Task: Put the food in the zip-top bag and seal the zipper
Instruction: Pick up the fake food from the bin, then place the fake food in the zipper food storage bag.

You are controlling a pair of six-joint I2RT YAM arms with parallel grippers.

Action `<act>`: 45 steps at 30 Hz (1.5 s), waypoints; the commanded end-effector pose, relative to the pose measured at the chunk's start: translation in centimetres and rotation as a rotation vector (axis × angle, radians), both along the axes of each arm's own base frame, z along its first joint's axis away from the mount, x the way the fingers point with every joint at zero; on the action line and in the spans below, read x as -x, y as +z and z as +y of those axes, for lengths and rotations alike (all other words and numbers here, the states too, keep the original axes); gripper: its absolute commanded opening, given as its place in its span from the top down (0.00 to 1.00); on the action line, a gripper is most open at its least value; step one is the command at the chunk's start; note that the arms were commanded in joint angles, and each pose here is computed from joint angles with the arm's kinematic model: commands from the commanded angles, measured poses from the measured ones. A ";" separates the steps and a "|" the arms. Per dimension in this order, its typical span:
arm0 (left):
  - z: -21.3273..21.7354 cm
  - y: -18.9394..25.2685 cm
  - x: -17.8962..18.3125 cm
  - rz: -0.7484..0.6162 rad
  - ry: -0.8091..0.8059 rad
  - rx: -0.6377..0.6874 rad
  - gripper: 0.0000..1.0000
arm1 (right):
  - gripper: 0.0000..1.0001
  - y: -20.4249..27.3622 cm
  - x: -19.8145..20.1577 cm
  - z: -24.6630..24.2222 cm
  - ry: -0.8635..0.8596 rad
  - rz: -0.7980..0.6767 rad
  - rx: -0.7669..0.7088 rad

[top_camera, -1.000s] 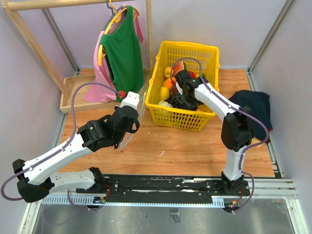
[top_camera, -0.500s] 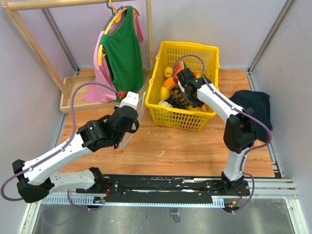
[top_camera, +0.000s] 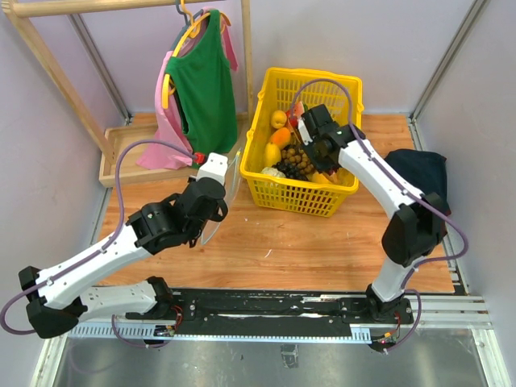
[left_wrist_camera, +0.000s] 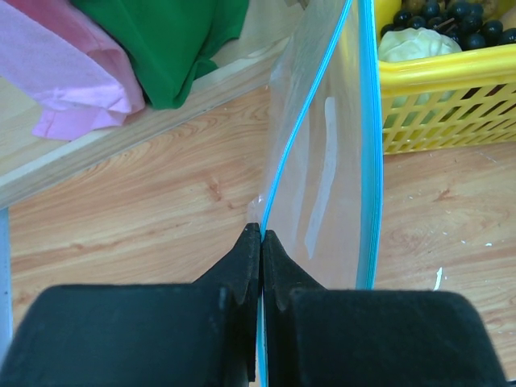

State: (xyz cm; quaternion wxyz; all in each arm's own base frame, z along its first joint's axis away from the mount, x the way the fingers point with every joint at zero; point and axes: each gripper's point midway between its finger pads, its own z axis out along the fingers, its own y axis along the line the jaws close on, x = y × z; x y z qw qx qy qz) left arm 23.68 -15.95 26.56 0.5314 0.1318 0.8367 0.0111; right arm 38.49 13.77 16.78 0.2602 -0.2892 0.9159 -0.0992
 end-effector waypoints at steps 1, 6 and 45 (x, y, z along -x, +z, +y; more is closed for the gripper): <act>0.6 1.2 -0.6 -0.077 0.041 0.051 1.00 | 0.99 5.0 1.0 1.5 -0.001 -0.075 -0.193; 1.1 1.9 -0.5 -0.129 0.038 0.090 1.00 | 0.99 8.4 3.0 2.4 0.019 -0.112 -0.279; -1.5 -0.1 -1.9 -0.007 0.203 0.150 1.00 | 0.99 11.6 26.4 16.2 0.341 0.301 -0.946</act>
